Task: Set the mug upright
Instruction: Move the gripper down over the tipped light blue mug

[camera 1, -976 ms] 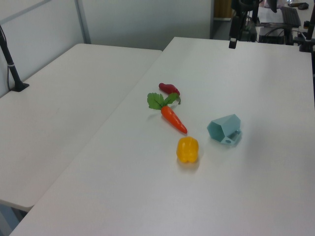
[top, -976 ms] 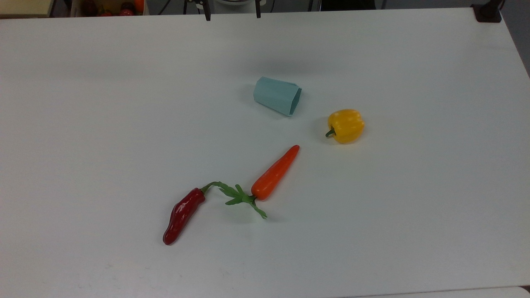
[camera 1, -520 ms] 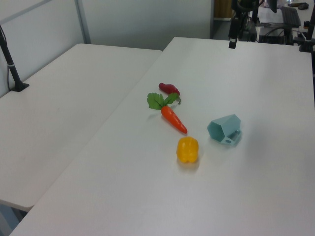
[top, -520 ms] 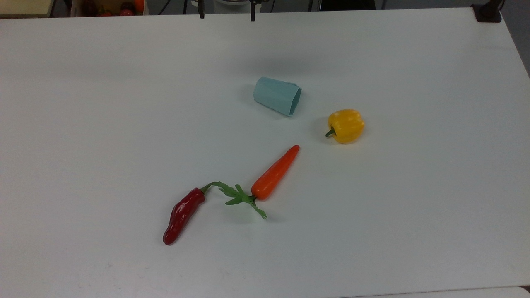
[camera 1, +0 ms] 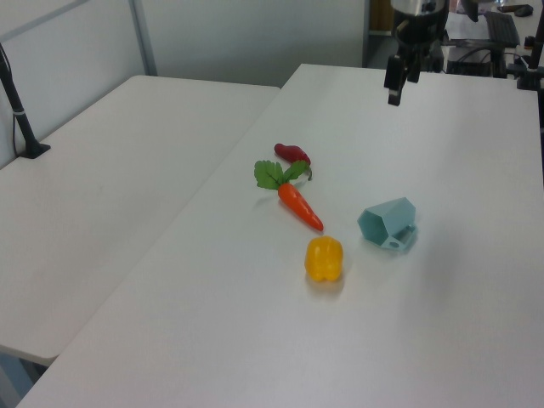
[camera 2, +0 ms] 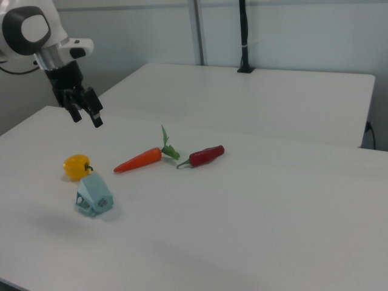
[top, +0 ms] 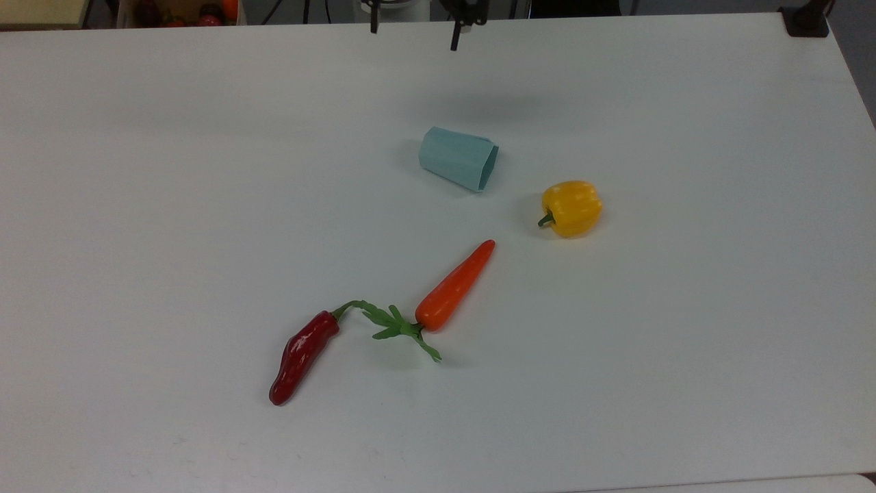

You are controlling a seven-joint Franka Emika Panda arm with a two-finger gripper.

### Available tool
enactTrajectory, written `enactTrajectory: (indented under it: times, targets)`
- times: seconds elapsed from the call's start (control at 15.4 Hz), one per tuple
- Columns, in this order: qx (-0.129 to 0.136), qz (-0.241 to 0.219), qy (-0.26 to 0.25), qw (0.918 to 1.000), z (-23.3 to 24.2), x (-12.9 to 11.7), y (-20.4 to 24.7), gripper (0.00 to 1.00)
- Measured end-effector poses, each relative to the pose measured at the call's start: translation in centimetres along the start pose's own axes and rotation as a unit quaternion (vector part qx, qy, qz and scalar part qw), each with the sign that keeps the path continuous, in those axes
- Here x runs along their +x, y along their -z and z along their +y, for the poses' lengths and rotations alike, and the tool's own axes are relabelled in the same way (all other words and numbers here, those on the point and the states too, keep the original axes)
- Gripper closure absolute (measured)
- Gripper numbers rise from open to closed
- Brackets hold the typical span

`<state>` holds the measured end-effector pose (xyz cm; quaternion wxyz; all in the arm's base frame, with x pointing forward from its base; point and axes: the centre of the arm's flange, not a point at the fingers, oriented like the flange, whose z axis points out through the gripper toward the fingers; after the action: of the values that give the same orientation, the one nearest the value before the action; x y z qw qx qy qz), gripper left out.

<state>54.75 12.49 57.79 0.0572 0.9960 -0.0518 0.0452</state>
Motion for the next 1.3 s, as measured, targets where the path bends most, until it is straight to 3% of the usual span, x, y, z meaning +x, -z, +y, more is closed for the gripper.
enactTrajectory:
  times: [0.07, 0.26, 0.59, 1.04, 1.3]
  targets:
    - [-0.006, -0.007, 0.000, 1.0000, -0.9, -0.1, -0.9, 0.00]
    - [-0.060, -0.009, -0.014, 0.9980, -5.3, -0.5, -4.3, 0.00]
    - [-0.100, -0.019, -0.048, 0.9936, -11.4, -1.6, -9.4, 0.00]
    - [-0.096, -0.002, -0.048, 0.9943, -15.9, -1.5, -14.2, 0.00]
    - [-0.113, -0.004, -0.028, 0.9932, -16.9, -1.7, -16.7, 0.00]
